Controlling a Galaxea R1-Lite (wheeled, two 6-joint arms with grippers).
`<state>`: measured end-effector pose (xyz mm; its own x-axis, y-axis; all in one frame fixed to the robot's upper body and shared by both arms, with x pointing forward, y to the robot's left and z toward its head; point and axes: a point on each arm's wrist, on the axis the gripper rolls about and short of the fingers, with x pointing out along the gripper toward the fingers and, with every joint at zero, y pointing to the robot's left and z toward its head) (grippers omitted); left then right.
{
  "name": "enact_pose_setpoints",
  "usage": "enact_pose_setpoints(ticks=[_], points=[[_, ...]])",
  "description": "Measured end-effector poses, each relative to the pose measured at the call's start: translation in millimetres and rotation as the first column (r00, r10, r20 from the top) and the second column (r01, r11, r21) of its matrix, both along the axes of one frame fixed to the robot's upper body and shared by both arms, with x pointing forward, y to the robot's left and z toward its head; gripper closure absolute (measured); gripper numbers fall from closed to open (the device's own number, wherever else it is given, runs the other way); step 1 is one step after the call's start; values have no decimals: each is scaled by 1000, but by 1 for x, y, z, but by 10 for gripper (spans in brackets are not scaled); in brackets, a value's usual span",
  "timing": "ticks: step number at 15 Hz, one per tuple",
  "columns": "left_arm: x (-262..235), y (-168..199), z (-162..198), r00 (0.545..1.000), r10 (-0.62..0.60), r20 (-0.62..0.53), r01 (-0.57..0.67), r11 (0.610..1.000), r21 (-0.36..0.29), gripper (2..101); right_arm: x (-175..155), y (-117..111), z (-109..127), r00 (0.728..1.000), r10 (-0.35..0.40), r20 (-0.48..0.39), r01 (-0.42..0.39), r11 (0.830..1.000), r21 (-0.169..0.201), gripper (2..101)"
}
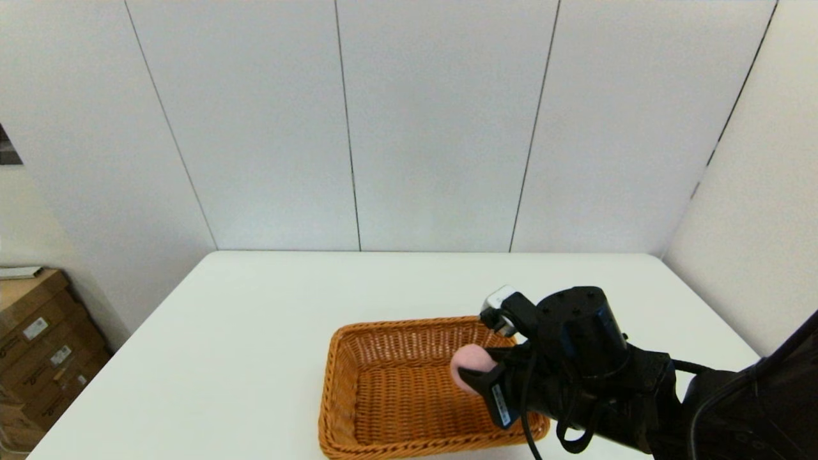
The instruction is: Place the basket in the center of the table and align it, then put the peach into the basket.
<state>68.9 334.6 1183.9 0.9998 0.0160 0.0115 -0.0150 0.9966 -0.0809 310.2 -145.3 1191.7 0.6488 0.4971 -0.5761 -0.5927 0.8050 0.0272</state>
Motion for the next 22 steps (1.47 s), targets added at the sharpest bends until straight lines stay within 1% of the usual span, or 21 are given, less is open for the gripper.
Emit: enact_pose_setpoints(ticks=[3, 4, 6, 7, 9, 10, 11, 12, 13, 14, 15, 17, 19, 20, 22], points=[[0, 0, 0, 1000, 0, 0, 0, 1000, 0, 54, -5, -6, 0, 1000, -10, -8, 10, 1000, 1, 367], [0, 0, 0, 1000, 0, 0, 0, 1000, 0, 54, -5, -8, 3, 1000, -23, -10, 23, 1000, 14, 325], [0, 0, 0, 1000, 0, 0, 0, 1000, 0, 54, -5, -14, 13, 998, -66, -3, 66, 996, 68, 262], [0, 0, 0, 1000, 0, 0, 0, 1000, 0, 54, -5, -19, 22, 995, -95, 16, 93, 991, 96, 235], [0, 0, 0, 1000, 0, 0, 0, 1000, 0, 54, -4, -34, 42, 983, -169, 77, 158, 978, 137, 194], [0, 0, 0, 1000, 0, 0, 0, 1000, -1, 54, -4, -44, 53, 968, -221, 116, 202, 967, 156, 176], [0, 0, 0, 1000, 0, 0, 0, 1000, -1, 54, -6, -53, 63, 950, -271, 153, 246, 955, 165, 160], [0, 0, 0, 1000, 0, 0, 0, 1000, -1, 54, -11, -64, 73, 927, -322, 192, 292, 941, 168, 145], [0, 0, 0, 1000, 0, 0, 0, 1000, 0, 54, -18, -72, 79, 906, -359, 224, 329, 930, 161, 134], [0, 0, 0, 1000, 0, 0, 0, 1000, 0, 54, -26, -82, 85, 883, -391, 261, 364, 920, 146, 123], [0, 0, 0, 1000, 0, 0, 0, 1000, -1, 54, -36, -91, 90, 864, -407, 296, 384, 913, 134, 113], [0, 0, 0, 1000, 0, 0, 0, 1000, -1, 54, -58, -112, 97, 835, -413, 364, 407, 908, 98, 98], [0, 0, 0, 1000, 0, 0, 0, 1000, -1, 54, -83, -132, 102, 806, -414, 423, 426, 902, 70, 86], [0, 0, 0, 1000, 0, 0, 0, 1000, -2, 54, -96, -140, 103, 794, -414, 446, 435, 899, 61, 80], [0, 0, 0, 1000, 0, 0, 0, 1000, -1, 54, -122, -155, 102, 778, -413, 473, 447, 893, 45, 72]])
